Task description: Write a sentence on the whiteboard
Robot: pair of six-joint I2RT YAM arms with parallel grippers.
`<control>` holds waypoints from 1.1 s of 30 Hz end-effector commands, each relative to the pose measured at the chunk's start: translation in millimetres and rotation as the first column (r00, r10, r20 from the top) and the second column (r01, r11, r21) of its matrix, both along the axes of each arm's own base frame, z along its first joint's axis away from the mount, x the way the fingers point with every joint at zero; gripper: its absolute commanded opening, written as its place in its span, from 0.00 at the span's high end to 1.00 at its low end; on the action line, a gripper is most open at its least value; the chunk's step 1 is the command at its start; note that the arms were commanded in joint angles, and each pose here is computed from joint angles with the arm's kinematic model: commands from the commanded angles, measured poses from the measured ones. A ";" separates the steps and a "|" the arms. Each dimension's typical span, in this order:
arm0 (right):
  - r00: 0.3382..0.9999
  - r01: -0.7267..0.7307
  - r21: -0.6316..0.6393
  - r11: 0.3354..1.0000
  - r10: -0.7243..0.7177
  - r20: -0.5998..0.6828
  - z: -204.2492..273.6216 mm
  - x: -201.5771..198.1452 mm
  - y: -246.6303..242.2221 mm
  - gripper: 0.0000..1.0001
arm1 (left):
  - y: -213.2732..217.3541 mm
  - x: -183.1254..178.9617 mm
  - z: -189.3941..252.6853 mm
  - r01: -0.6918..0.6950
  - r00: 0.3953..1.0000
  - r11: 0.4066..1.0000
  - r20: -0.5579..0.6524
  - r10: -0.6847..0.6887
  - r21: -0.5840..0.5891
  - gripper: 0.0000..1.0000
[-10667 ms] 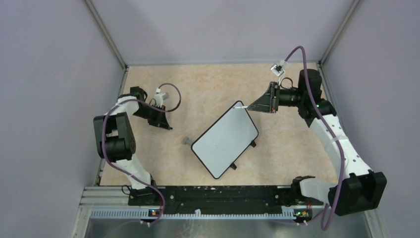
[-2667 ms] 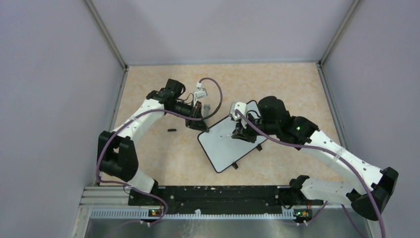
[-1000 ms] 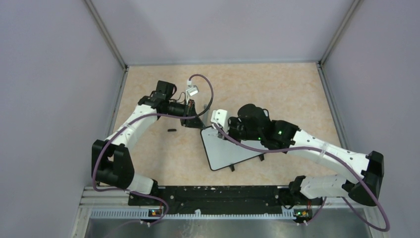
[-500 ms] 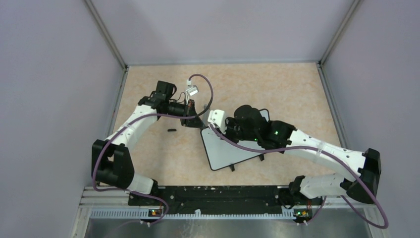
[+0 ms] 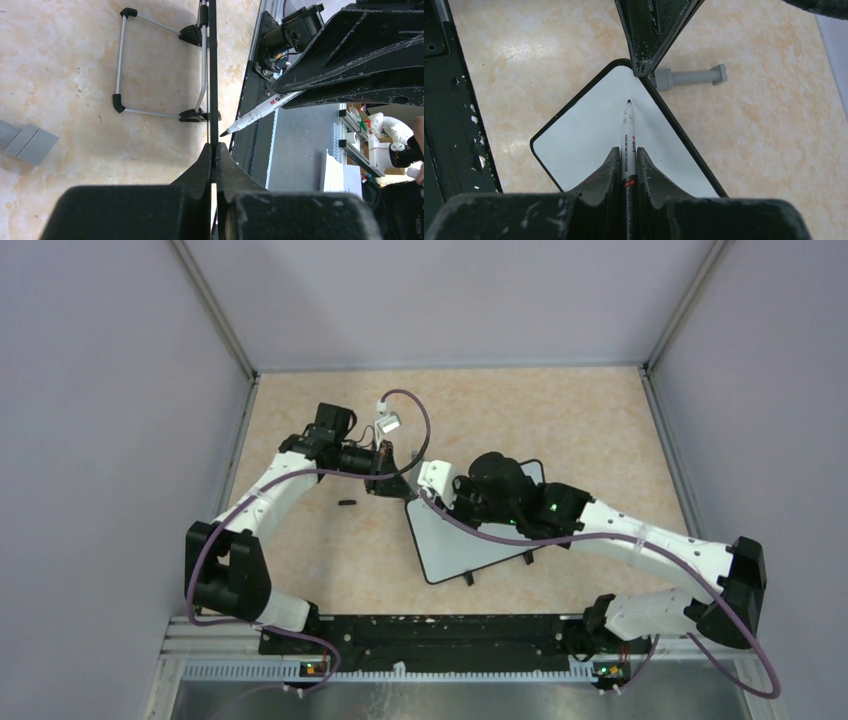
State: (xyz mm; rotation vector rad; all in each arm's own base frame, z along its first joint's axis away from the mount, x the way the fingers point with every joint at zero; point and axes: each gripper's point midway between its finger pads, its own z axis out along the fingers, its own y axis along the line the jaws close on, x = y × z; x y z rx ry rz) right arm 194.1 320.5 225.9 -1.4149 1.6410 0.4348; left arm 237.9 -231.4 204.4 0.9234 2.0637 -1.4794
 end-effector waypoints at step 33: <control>0.999 -0.028 0.009 1.000 0.027 0.044 9.3 2.9 28.2 1.00 | -1.7 -3.9 6.8 0.021 0.999 0.999 0.037 -0.019 -0.031 1.00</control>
